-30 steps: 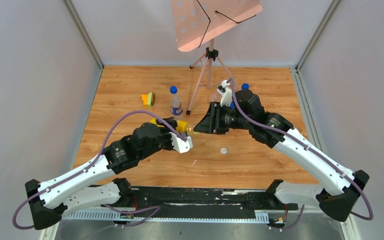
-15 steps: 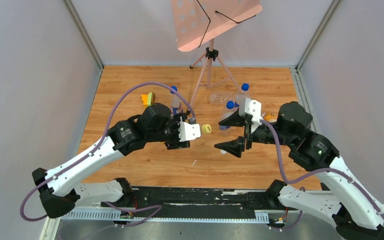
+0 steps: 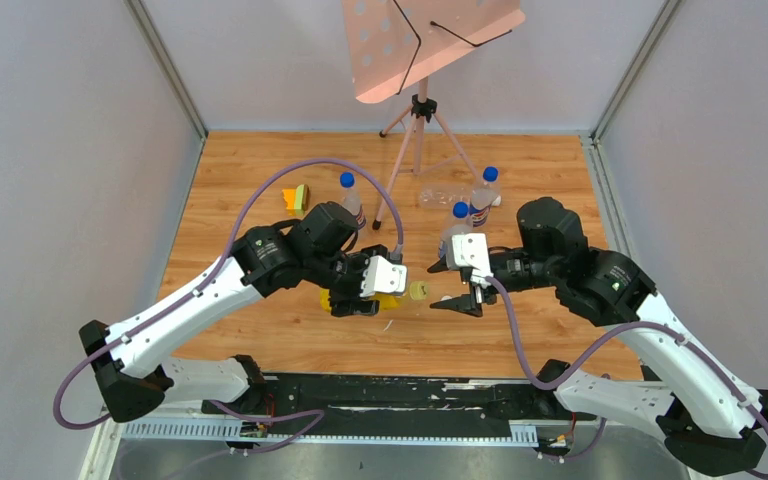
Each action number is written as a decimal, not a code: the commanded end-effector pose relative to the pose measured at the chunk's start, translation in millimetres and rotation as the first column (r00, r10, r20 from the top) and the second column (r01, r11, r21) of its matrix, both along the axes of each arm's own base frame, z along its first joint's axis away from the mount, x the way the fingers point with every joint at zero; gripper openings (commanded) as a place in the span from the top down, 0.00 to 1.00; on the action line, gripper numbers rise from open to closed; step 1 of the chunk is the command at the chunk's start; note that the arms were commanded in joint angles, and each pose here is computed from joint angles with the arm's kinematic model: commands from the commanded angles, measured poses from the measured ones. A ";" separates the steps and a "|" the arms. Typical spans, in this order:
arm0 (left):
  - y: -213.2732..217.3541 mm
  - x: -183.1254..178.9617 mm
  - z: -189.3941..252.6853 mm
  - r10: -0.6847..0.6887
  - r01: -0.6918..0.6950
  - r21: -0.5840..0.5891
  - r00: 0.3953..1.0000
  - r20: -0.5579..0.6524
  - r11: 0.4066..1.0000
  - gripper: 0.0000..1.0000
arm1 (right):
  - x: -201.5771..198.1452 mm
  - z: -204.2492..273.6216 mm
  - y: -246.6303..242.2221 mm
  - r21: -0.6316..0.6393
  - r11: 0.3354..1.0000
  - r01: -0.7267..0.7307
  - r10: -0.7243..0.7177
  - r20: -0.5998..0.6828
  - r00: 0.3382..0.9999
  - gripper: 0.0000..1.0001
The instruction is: Screw on the bottle caps
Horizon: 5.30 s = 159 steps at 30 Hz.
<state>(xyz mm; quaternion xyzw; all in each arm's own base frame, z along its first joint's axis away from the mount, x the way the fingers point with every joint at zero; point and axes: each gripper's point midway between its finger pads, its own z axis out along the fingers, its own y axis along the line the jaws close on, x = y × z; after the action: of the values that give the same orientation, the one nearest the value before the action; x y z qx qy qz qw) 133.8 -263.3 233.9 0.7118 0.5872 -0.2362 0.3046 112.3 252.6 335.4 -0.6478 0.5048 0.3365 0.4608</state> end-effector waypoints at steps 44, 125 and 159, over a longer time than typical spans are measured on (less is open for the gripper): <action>-10.6 66.0 50.8 0.412 -0.324 -0.336 0.880 0.235 0.884 1.00 | 37.2 -12.3 38.4 -0.102 0.876 0.471 -0.462 -0.451 0.764 1.00; 58.9 35.2 -72.6 0.903 -0.941 -0.244 0.304 -0.303 0.235 0.00 | 219.4 -31.5 61.1 0.458 0.483 0.746 -0.752 -0.220 0.622 1.00; 75.8 -7.7 -119.1 0.783 -0.992 -0.043 0.118 -0.610 0.116 0.00 | 240.0 -119.0 81.6 0.297 0.511 0.806 -0.760 -0.281 0.586 0.67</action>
<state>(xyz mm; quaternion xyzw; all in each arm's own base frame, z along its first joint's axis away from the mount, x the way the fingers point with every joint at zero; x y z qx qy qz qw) 124.1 -174.4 106.4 0.0342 0.8822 -0.2511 0.3969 352.3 333.0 218.9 -0.2291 0.6858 0.2129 0.6572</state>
